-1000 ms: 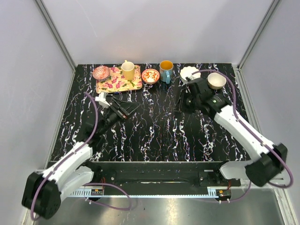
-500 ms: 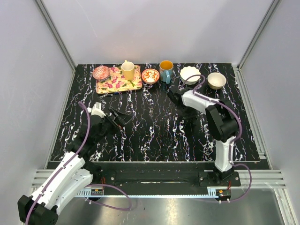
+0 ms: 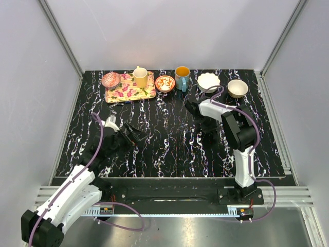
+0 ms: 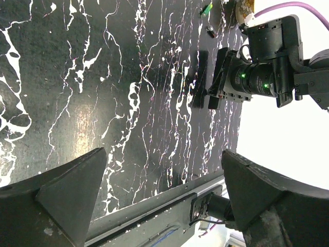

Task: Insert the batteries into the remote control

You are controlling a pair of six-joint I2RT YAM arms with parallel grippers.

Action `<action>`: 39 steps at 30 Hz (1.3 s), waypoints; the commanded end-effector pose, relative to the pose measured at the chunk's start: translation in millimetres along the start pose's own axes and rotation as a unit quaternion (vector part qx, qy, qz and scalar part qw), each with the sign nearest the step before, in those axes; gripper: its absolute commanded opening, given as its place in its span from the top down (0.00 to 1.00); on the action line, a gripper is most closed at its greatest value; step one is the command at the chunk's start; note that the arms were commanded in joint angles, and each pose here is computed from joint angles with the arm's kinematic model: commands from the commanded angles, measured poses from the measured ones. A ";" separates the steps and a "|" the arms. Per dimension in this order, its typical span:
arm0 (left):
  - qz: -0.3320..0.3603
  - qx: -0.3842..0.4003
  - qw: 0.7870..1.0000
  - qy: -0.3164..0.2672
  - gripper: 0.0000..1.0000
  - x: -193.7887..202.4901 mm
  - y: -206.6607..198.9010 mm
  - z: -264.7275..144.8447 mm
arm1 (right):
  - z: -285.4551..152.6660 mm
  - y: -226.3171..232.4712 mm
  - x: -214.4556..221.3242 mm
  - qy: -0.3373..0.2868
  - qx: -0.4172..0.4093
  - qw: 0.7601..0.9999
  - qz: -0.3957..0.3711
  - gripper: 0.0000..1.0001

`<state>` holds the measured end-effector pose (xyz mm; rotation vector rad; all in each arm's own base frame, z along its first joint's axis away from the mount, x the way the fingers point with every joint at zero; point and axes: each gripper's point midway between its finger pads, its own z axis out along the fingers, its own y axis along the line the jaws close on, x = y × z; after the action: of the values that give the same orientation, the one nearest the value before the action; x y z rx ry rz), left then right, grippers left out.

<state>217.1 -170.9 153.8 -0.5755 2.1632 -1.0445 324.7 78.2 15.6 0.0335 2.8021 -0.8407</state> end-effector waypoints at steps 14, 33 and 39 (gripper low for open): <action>0.015 0.031 0.999 0.018 0.01 6.3 -8.4 2.5 | -45.6 23.7 8.1 -0.011 -0.129 0.990 0.046 0.32; 0.039 -0.023 0.999 -0.009 0.03 -5.9 7.4 1.9 | -129.9 -25.4 4.6 -0.197 -0.282 0.927 0.152 0.29; 0.077 -0.079 0.993 -0.030 0.01 -21.6 19.6 1.2 | -182.6 -30.9 18.5 -0.279 -0.418 0.848 0.167 0.25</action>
<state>214.7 -159.6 130.5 -0.5339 2.2473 -0.9019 262.6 124.5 133.5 0.1544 2.4474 0.1554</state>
